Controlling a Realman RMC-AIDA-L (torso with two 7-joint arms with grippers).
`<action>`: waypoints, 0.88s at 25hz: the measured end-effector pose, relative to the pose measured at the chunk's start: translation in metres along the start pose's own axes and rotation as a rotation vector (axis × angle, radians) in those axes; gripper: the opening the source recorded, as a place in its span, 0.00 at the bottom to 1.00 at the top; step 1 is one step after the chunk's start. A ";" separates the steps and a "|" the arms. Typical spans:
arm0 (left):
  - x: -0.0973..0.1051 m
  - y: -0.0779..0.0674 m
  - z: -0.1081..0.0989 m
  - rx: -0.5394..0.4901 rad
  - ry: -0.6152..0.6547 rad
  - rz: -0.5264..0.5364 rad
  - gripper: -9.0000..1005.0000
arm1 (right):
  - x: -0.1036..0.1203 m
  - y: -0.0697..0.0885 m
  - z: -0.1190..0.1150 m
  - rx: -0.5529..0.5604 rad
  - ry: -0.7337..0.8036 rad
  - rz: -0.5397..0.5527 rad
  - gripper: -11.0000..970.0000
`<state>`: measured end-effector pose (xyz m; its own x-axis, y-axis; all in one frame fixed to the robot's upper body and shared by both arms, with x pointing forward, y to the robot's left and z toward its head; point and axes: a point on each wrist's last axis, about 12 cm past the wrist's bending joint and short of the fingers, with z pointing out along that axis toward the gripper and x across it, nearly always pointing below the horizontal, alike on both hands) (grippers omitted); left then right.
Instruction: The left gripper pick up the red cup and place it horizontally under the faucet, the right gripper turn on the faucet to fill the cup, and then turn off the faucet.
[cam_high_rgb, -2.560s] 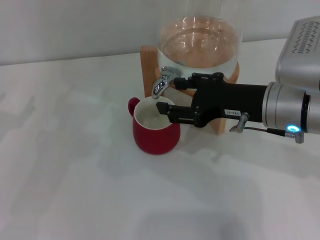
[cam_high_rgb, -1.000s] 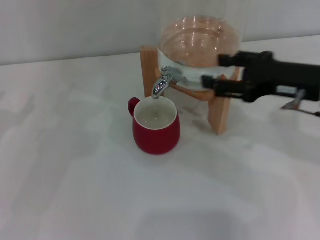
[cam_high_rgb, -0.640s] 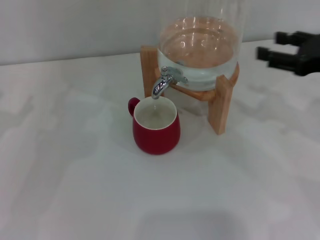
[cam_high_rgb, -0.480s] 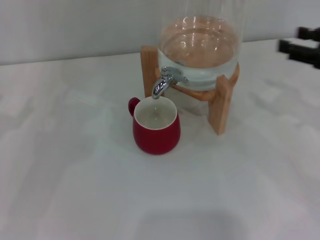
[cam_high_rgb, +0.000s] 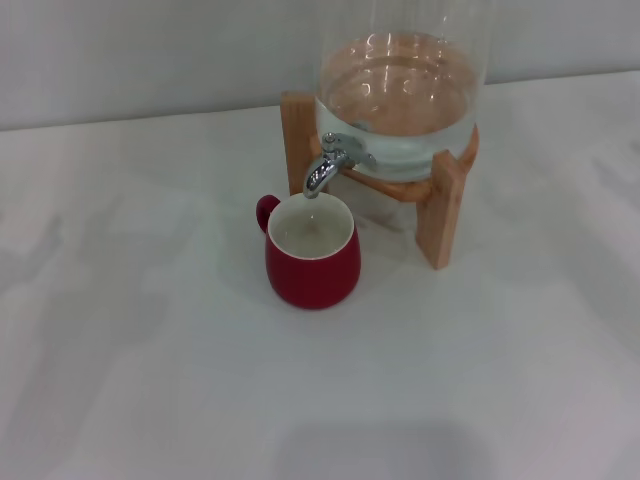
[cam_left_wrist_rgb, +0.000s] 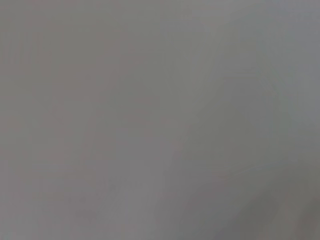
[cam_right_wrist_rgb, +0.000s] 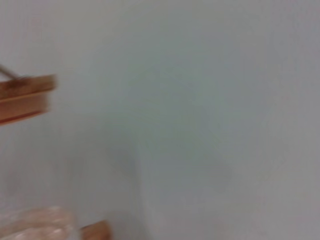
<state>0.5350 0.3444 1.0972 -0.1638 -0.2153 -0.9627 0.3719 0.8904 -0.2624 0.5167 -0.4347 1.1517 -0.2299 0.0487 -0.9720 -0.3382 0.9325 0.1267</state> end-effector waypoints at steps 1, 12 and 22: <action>0.001 0.000 -0.001 0.000 0.002 -0.003 0.88 | 0.001 -0.003 -0.002 0.016 -0.008 0.009 0.75; 0.013 -0.007 -0.008 0.067 0.015 -0.043 0.88 | 0.014 -0.016 -0.016 0.104 -0.036 0.069 0.75; 0.014 -0.011 -0.007 0.093 0.010 -0.049 0.88 | 0.017 -0.020 -0.018 0.124 -0.028 0.066 0.75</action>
<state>0.5220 0.3343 1.0874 -0.1932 -0.2535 -0.9479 0.4465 0.8375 -0.3150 0.5029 -0.4595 1.1361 -0.2215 0.1193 -0.9678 -0.2072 0.9641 0.1663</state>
